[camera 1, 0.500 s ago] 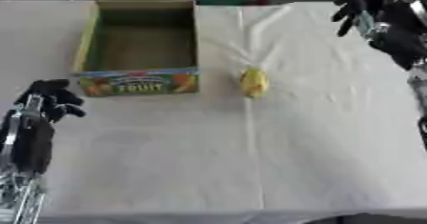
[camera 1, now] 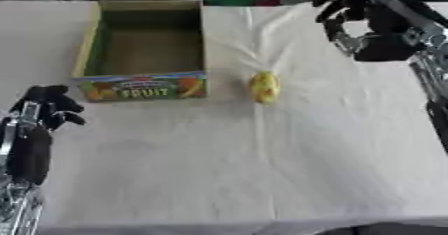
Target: Pick up objects on the table and place them in the box.
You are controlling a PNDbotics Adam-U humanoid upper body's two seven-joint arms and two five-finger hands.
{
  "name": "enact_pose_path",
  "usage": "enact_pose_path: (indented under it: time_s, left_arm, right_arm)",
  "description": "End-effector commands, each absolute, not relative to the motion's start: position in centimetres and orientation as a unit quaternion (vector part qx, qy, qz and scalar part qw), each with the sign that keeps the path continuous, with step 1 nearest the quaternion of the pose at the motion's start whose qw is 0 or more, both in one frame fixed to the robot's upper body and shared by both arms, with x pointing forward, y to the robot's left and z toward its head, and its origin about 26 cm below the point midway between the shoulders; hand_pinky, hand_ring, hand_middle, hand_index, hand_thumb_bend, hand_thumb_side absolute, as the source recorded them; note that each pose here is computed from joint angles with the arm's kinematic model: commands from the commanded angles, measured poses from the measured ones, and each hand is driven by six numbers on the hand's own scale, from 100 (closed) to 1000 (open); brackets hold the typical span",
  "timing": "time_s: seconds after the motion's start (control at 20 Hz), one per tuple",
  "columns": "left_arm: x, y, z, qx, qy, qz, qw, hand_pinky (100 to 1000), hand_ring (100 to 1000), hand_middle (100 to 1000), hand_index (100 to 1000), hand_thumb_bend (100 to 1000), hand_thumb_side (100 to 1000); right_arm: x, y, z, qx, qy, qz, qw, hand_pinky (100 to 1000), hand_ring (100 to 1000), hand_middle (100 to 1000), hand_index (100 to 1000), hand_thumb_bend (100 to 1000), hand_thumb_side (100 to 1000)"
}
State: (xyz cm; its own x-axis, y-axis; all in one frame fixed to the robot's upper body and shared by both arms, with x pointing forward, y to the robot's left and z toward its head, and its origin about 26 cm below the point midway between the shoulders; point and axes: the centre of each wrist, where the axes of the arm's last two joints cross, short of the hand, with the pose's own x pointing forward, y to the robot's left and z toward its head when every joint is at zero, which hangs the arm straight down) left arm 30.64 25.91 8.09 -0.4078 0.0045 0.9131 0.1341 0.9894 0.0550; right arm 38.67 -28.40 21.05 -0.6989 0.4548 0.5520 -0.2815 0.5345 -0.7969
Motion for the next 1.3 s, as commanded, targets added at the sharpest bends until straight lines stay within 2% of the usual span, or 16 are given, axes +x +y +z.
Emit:
enact_pose_path:
  time_s: [0.05, 0.3, 0.7, 1.3]
  left_arm:
    - [30.7, 26.2, 8.7, -0.039, -0.841, -0.073, 0.534, 483, 560, 496, 688, 100, 765]
    - [30.7, 26.1, 8.7, -0.041, -0.840, -0.075, 0.535, 482, 561, 497, 688, 100, 766]
    - [30.7, 26.0, 8.6, -0.045, -0.840, -0.078, 0.535, 482, 562, 497, 689, 100, 766]
    - [30.7, 25.9, 8.6, -0.048, -0.840, -0.081, 0.534, 483, 564, 499, 691, 100, 766]
  right_arm:
    - [39.5, -28.2, 21.5, -0.076, -0.759, 0.531, 0.368, 558, 735, 776, 864, 100, 199]
    - [41.1, -26.4, 20.4, -0.075, -0.719, 0.591, 0.358, 601, 774, 816, 881, 100, 200]
    - [42.9, -23.8, 18.0, -0.081, -0.672, 0.653, 0.340, 632, 796, 832, 889, 100, 212]
    - [43.8, -22.1, 15.9, -0.097, -0.645, 0.692, 0.310, 694, 848, 859, 900, 100, 225]
